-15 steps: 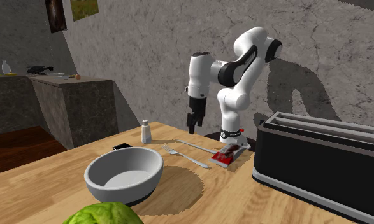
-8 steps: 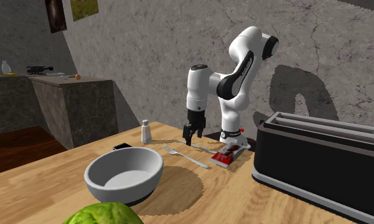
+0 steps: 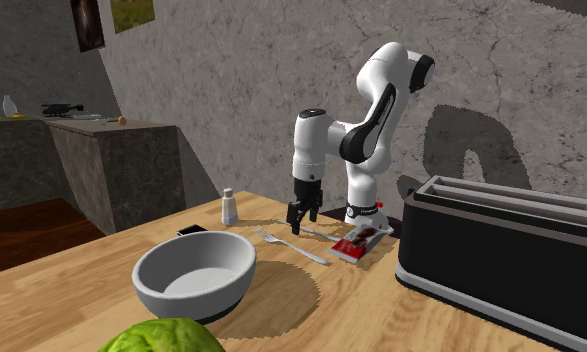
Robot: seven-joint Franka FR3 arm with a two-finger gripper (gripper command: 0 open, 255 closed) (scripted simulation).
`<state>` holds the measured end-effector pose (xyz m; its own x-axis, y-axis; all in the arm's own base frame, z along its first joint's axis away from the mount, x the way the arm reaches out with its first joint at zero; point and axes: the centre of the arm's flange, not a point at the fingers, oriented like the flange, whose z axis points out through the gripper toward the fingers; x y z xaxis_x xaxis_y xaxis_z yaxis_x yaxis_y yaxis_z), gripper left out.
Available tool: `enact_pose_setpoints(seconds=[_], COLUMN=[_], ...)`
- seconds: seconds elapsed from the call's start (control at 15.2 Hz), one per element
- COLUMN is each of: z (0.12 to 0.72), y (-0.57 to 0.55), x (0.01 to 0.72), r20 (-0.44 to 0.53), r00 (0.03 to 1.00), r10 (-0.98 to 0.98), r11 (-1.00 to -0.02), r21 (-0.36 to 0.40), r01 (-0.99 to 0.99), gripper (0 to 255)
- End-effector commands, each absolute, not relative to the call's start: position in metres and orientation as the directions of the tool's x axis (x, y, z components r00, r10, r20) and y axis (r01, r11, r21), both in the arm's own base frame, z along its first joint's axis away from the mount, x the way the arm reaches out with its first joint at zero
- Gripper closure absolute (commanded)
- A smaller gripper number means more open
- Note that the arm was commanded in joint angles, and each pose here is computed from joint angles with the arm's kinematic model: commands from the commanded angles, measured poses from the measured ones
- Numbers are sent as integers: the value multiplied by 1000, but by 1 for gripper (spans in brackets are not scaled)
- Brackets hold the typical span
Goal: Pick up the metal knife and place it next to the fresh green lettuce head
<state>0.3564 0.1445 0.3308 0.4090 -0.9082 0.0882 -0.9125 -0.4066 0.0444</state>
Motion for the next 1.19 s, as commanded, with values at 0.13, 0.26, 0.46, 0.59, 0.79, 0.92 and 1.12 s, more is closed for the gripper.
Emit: enact_pose_setpoints(seconds=[0.13,0.26,0.46,0.59,0.79,0.92,1.12], z=[331,330,331,330,336,347,362], y=[145,146,141,137,144,145,145], x=[356,356,355,359,356,356,356], r20=[88,88,88,87,88,88,88], r00=[409,409,409,409,409,409,409], r10=[-908,-908,-908,-908,-908,-908,-908], r11=[-407,-407,-407,-407,-407,-407,-407], r21=[44,44,44,44,44,44,44], r01=[-913,-913,-912,-912,-913,-913,-913], gripper=[255,255,255,255,255,255,255])
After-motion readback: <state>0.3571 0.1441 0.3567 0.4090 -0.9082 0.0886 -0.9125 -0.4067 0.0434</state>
